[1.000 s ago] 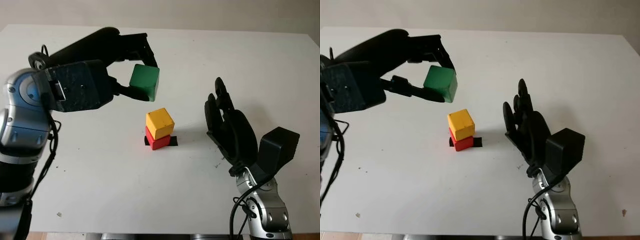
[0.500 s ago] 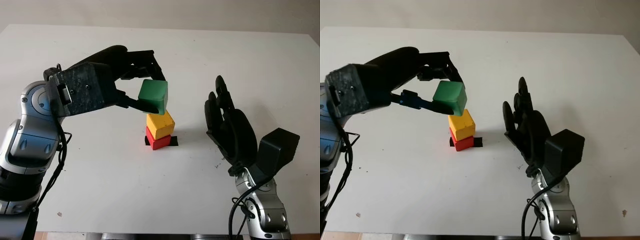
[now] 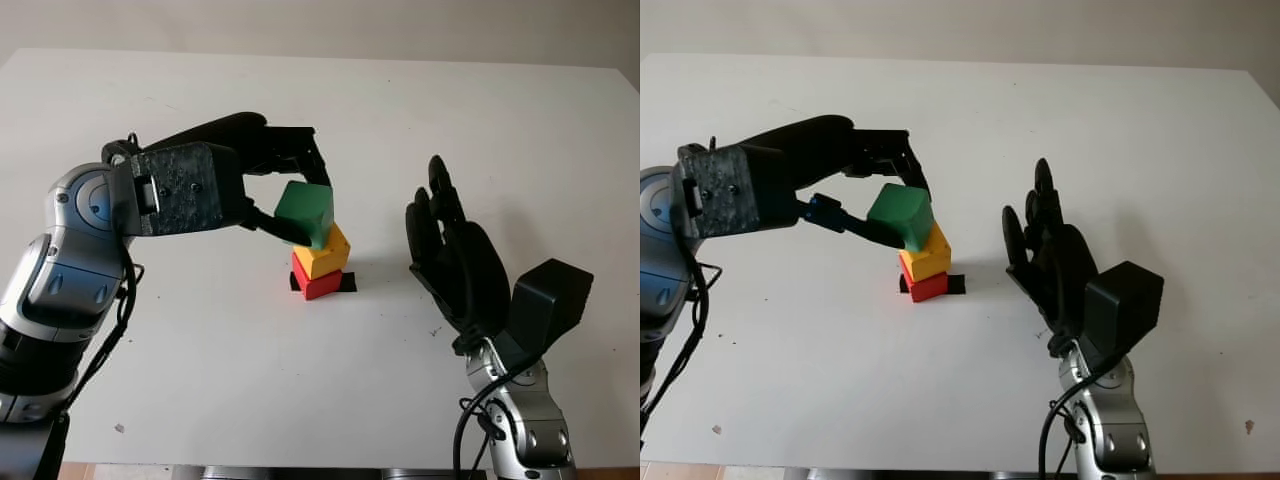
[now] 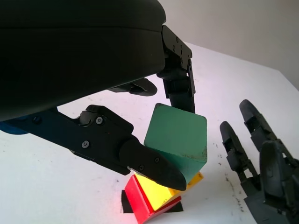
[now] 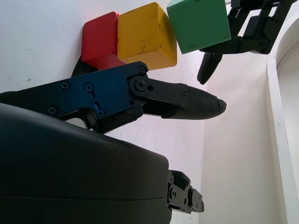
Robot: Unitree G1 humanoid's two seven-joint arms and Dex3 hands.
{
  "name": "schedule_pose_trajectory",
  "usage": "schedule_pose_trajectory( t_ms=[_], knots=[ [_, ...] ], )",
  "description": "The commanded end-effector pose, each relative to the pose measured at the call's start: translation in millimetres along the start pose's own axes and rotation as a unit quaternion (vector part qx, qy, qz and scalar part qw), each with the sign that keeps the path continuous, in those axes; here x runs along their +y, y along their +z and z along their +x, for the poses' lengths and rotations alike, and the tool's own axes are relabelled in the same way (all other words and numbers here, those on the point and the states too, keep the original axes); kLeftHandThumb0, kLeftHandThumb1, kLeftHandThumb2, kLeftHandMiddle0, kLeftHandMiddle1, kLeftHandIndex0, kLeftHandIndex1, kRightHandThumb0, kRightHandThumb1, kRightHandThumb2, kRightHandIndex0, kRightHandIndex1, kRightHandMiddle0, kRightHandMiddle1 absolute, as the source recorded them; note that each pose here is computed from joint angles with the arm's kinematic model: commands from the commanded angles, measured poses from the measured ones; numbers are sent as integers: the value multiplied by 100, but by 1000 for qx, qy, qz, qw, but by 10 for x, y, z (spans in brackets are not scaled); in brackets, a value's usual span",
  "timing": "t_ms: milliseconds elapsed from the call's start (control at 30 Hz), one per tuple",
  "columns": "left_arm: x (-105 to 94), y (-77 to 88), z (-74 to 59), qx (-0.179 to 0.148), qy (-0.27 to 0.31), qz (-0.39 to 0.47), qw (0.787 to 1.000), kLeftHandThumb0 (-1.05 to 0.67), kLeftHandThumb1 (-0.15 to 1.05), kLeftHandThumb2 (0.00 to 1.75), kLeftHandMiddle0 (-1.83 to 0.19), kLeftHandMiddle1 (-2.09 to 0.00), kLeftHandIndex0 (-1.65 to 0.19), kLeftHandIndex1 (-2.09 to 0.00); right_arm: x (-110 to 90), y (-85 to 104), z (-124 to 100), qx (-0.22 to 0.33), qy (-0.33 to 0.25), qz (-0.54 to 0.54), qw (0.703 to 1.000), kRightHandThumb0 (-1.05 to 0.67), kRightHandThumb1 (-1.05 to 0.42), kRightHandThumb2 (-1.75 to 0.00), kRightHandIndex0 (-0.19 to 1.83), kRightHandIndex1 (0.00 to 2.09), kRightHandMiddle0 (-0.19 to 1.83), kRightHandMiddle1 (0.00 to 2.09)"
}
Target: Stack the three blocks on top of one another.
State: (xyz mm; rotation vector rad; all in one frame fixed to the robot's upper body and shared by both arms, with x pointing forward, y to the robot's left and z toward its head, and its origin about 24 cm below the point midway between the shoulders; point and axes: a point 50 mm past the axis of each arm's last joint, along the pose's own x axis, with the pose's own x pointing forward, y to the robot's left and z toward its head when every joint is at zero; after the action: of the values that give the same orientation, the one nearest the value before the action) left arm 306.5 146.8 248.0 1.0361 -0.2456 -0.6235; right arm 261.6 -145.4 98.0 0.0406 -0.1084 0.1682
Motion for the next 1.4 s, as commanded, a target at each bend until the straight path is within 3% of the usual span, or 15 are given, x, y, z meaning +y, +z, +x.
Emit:
schedule_pose_trajectory(
  t_ms=[0, 400, 1367],
  knots=[
    [53, 35, 36, -8, 1, 25, 1000, -40, 101, 5, -39, -4, -38, -154, 1, -6, -20, -2, 0, -1, 1000, -67, -105, -55, -19, 0, -19, 0],
    [75, -35, 174, -39, -33, 5, 999, -47, 102, 6, -32, -2, -36, -151, -10, -6, -37, 0, -1, 2, 1000, -65, -105, -57, -19, 0, -19, 0],
    [39, 39, 206, -78, -39, 4, 996, -45, 105, 6, -28, -3, -26, -154, -6, -15, -45, 2, -1, 2, 1000, -66, -105, -56, -19, 0, -19, 0]
  ],
)
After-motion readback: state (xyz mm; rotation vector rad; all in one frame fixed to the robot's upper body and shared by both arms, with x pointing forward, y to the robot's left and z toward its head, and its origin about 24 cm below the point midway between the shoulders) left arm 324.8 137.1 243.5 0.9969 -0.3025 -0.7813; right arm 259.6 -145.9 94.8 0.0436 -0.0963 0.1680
